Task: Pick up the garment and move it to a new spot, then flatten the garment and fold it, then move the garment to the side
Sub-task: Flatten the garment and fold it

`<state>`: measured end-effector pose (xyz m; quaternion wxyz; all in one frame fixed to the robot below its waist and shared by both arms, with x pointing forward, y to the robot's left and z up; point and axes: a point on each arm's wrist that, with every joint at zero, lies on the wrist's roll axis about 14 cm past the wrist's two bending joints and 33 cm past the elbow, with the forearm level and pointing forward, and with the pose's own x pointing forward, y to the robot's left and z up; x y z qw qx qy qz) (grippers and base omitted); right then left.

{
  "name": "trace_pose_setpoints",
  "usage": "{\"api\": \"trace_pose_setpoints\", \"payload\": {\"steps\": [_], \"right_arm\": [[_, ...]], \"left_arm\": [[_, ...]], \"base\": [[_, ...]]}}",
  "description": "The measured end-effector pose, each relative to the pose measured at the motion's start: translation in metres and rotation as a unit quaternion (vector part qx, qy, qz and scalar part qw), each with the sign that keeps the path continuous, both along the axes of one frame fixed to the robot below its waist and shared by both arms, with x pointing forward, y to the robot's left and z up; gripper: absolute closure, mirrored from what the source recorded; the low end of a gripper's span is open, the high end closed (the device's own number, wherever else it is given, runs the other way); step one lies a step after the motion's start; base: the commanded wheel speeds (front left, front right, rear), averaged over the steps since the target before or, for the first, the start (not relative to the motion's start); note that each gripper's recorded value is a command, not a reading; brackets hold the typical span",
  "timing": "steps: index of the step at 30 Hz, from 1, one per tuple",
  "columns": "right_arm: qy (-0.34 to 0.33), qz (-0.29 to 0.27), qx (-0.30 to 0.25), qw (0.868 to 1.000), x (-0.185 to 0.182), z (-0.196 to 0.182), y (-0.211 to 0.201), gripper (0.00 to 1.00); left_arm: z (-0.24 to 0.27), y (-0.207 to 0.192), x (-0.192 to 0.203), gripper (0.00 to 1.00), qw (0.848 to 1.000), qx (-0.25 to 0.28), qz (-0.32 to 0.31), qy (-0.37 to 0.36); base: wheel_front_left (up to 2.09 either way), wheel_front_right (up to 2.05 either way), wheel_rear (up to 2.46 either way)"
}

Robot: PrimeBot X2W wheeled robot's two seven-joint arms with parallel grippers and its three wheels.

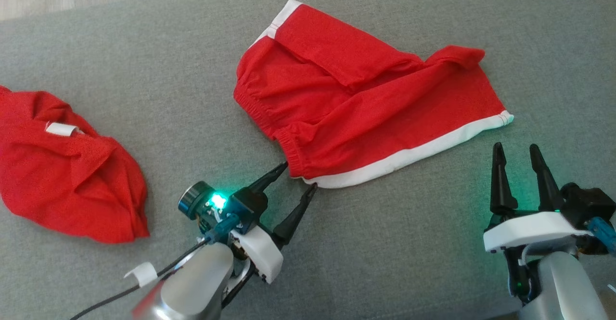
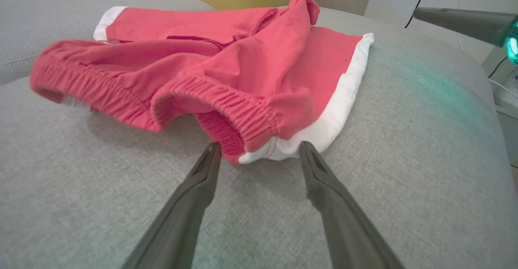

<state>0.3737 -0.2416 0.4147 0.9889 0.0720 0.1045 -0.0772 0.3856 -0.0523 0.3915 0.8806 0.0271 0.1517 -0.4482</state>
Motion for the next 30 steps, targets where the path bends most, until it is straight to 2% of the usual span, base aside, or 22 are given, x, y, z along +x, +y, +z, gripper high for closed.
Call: {"api": "trace_pose_setpoints", "payload": {"steps": [2, 3, 4, 5, 6, 16, 23, 30], "right_arm": [[0.001, -0.001, 0.0, 1.0, 0.0, -0.002, 0.0, 0.0], [0.002, -0.001, 0.0, 1.0, -0.001, -0.003, 0.0, 0.0], [0.003, 0.0, 0.0, 1.0, 0.0, -0.003, 0.0, 0.0], [0.002, 0.0, 0.0, 1.0, 0.0, -0.002, 0.0, 0.0], [0.0, 0.001, 0.0, 1.0, 0.002, -0.001, 0.001, 0.0], [-0.022, 0.01, -0.012, 1.0, 0.019, 0.016, 0.002, 0.0], [0.055, -0.01, -0.033, 0.998, 0.027, -0.002, -0.02, 0.0], [0.134, 0.0, -0.035, 0.99, 0.036, -0.029, -0.017, 0.0]], "left_arm": [[-0.001, -0.001, 0.0, 0.0, 1.0, 0.0, -0.003, -0.001], [-0.001, -0.002, 0.001, 0.06, 1.0, 0.0, -0.004, -0.001], [-0.001, -0.003, 0.001, 0.29, 1.0, 0.0, -0.007, -0.001], [-0.002, -0.003, 0.0, 0.74, 1.0, 0.001, -0.007, 0.0], [-0.004, -0.002, -0.001, 1.0, 1.0, 0.004, -0.008, 0.002], [0.002, 0.009, 0.003, 1.0, 1.0, 0.004, 0.015, -0.009], [0.025, 0.018, 0.012, 1.0, 0.998, -0.012, 0.043, -0.042], [0.038, 0.022, 0.018, 1.0, 0.996, -0.028, 0.056, -0.058]], "base": [[0.0, 0.0, 0.0], [0.0, 0.0, 0.0], [0.0, 0.0, 0.0], [0.0, 0.0, 0.0], [0.0, 0.0, 0.0], [0.0, 0.0, 0.0], [0.0, 0.0, 0.0], [0.0, 0.0, 0.0]]}}
